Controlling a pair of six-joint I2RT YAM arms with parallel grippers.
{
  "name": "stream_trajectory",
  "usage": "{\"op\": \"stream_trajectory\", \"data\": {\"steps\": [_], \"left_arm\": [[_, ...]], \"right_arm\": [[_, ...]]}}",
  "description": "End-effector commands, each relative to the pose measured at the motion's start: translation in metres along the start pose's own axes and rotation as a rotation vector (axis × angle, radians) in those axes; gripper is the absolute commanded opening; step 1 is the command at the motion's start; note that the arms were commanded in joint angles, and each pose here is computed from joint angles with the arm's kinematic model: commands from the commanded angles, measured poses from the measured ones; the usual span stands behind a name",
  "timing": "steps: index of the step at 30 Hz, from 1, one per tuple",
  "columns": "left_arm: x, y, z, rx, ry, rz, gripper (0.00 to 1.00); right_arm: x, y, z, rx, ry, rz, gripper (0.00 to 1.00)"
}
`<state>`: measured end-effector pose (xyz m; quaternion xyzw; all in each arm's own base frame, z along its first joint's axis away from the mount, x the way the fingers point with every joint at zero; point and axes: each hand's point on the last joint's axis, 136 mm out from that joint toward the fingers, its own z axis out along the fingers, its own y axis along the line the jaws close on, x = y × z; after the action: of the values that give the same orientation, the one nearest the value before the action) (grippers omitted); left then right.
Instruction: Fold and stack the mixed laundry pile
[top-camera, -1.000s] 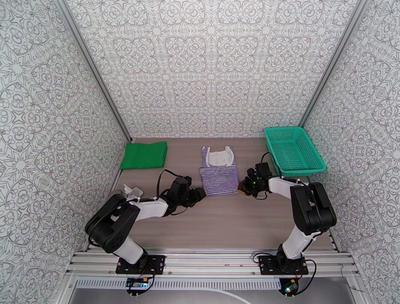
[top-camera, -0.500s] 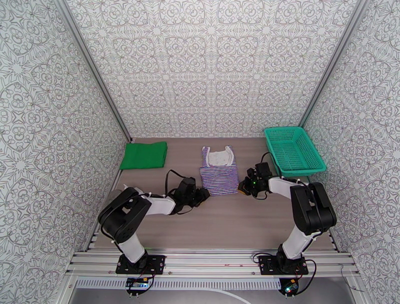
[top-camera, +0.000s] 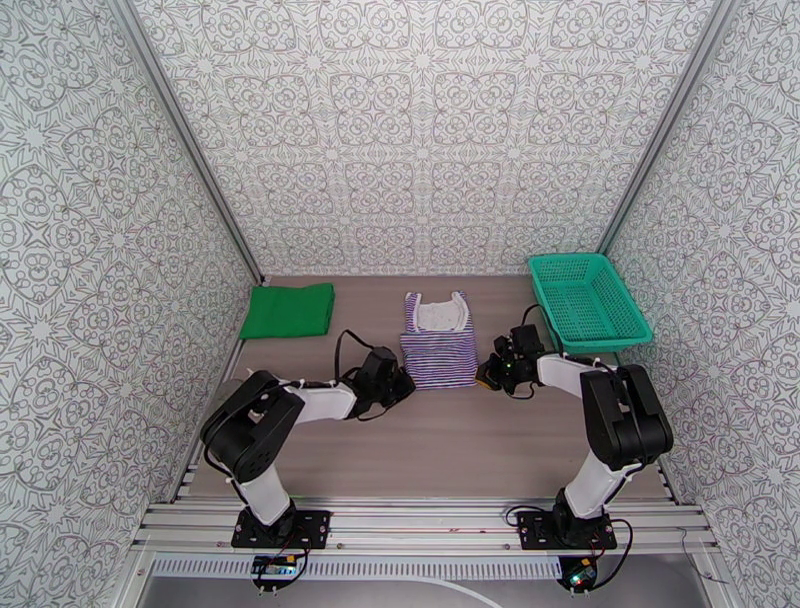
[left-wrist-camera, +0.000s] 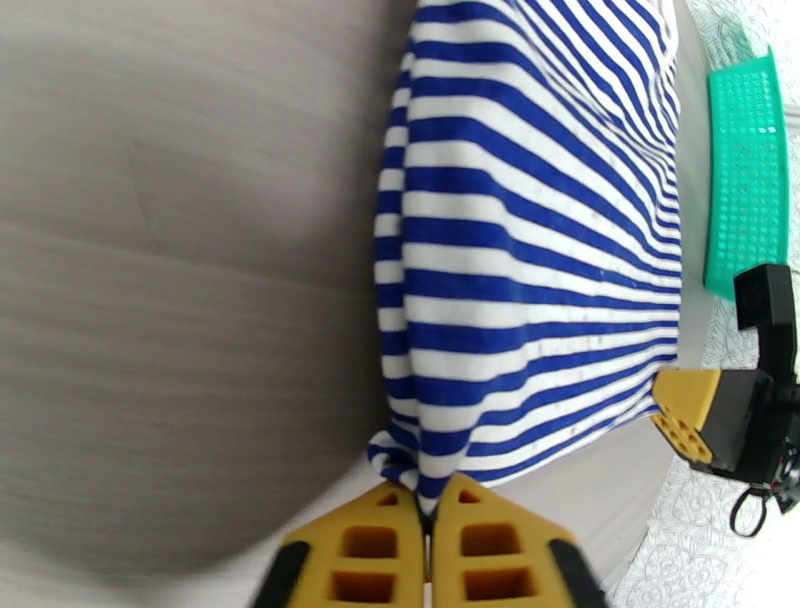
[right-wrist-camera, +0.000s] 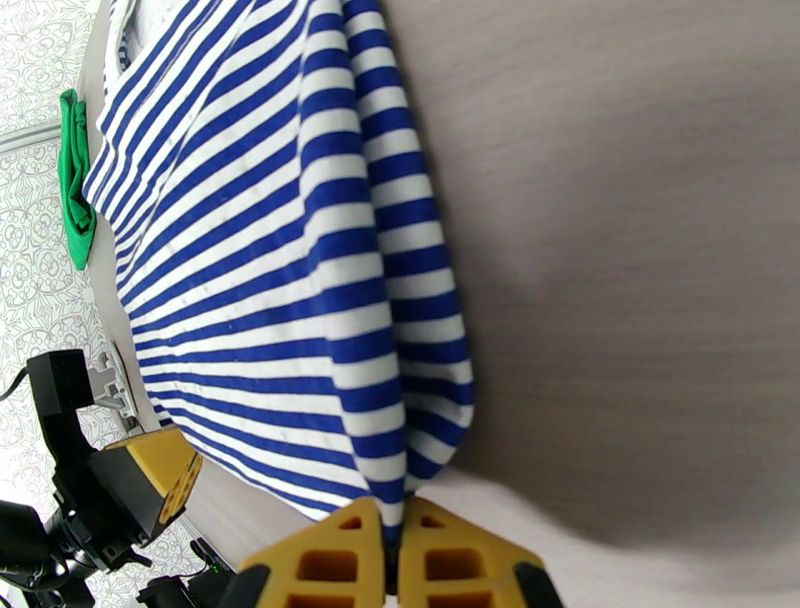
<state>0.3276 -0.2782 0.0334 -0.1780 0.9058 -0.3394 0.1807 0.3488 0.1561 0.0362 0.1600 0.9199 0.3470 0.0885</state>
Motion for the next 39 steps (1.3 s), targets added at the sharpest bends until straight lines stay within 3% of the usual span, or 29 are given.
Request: {"op": "stream_trajectory", "data": {"steps": [1, 4, 5, 7, 9, 15, 23, 28, 33, 39], "left_arm": [[-0.004, -0.002, -0.008, -0.039, -0.023, 0.040, 0.00], [0.002, -0.001, -0.014, -0.050, -0.010, 0.044, 0.00], [0.005, 0.003, -0.017, -0.068, -0.007, 0.048, 0.08], [0.008, 0.010, -0.023, -0.104, -0.007, 0.061, 0.32], [0.008, 0.015, -0.027, -0.127, -0.006, 0.075, 0.41], [0.002, 0.021, -0.028, -0.132, -0.008, 0.067, 0.46], [0.001, 0.014, -0.006, -0.097, 0.006, 0.058, 0.44], [-0.004, 0.008, 0.004, -0.088, 0.004, 0.078, 0.35], [-0.009, -0.003, 0.007, -0.064, 0.003, 0.090, 0.34], [-0.009, -0.007, 0.002, -0.060, -0.002, 0.094, 0.05]], "right_arm": [[0.003, 0.000, -0.005, -0.005, -0.002, 0.006, 0.01], [0.002, 0.001, -0.005, -0.008, -0.005, 0.010, 0.01], [0.002, 0.001, -0.005, -0.008, -0.005, 0.011, 0.01], [0.003, 0.000, -0.005, -0.007, -0.004, 0.011, 0.00], [0.003, 0.000, -0.004, -0.007, -0.001, 0.014, 0.00], [0.002, 0.001, -0.003, -0.010, 0.000, 0.015, 0.00], [0.002, 0.001, -0.002, -0.014, 0.006, 0.015, 0.00], [0.003, 0.000, -0.001, -0.013, 0.010, 0.016, 0.00], [0.003, 0.000, -0.001, -0.014, 0.010, 0.017, 0.00], [0.003, 0.001, -0.003, -0.015, 0.007, 0.014, 0.00]]}}
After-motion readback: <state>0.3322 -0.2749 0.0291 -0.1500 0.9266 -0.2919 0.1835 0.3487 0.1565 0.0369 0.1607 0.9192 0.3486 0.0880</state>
